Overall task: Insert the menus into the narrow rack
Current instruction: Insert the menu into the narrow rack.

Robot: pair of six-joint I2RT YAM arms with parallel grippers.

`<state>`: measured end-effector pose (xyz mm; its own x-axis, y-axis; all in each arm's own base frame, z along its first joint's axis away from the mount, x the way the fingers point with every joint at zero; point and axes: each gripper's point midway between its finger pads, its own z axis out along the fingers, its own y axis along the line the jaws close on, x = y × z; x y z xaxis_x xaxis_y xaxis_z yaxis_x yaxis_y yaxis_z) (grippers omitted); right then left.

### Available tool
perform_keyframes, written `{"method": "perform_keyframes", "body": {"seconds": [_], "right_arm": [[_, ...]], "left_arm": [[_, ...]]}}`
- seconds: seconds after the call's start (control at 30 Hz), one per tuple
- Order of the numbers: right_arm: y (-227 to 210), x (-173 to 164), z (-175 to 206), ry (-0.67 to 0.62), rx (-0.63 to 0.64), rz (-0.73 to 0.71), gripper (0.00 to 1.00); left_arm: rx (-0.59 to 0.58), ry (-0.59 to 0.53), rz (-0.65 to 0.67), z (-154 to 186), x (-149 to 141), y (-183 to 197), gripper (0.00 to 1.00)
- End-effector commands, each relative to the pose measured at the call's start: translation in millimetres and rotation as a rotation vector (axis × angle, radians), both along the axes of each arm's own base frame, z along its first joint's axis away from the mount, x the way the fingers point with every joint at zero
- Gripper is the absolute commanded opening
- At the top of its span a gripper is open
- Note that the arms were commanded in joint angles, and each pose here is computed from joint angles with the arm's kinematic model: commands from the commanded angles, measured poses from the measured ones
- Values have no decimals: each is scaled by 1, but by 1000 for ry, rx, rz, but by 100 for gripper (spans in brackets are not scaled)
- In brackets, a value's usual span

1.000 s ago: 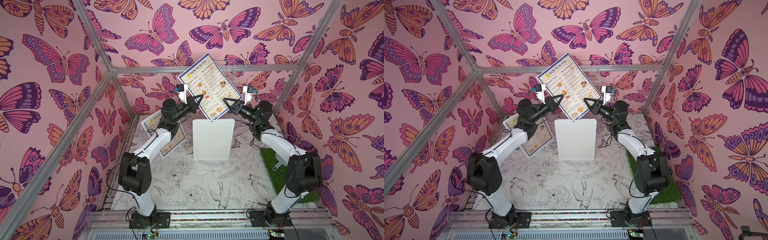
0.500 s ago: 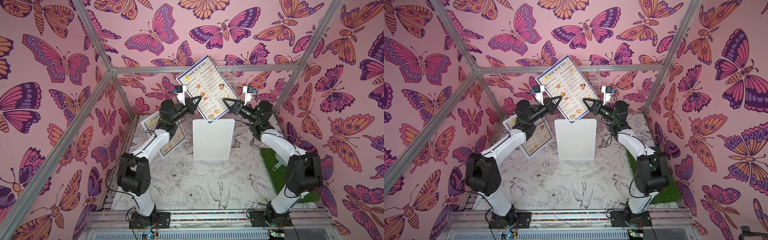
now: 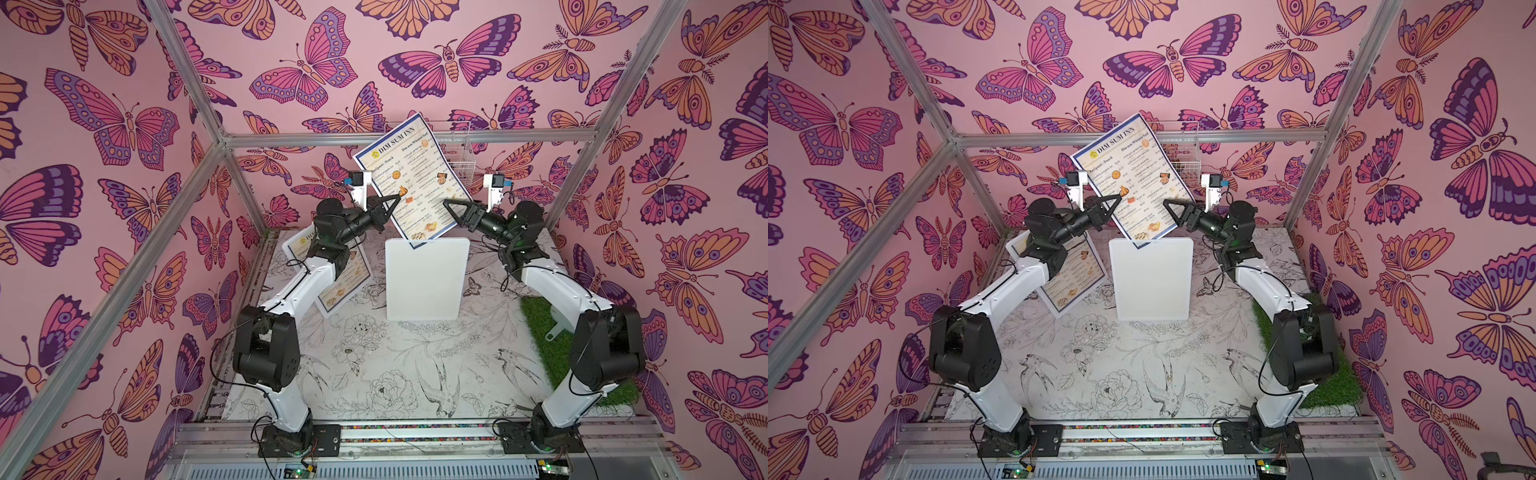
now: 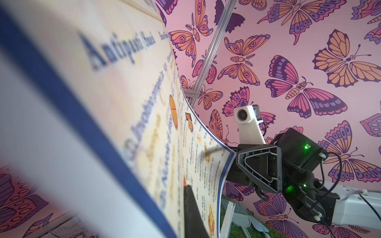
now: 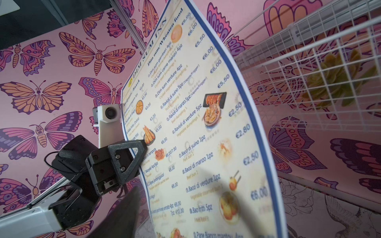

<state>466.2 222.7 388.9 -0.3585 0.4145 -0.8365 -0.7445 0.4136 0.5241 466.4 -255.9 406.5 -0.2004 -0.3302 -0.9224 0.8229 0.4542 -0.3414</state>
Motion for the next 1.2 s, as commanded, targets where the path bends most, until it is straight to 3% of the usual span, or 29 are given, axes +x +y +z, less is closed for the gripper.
{"method": "perform_keyframes", "body": {"seconds": [0.0, 0.6, 1.17], "right_arm": [[-8, -8, 20, -55, -13, -13, 76], [-33, -9, 22, -67, -80, -97, 81], [-38, -10, 16, -30, -158, -75, 81]], "left_arm": [[12, -63, -27, 19, -10, 3, 2], [65, -83, -117, 20, -22, 4, 2], [90, -99, -182, 25, -27, 3, 2]]}}
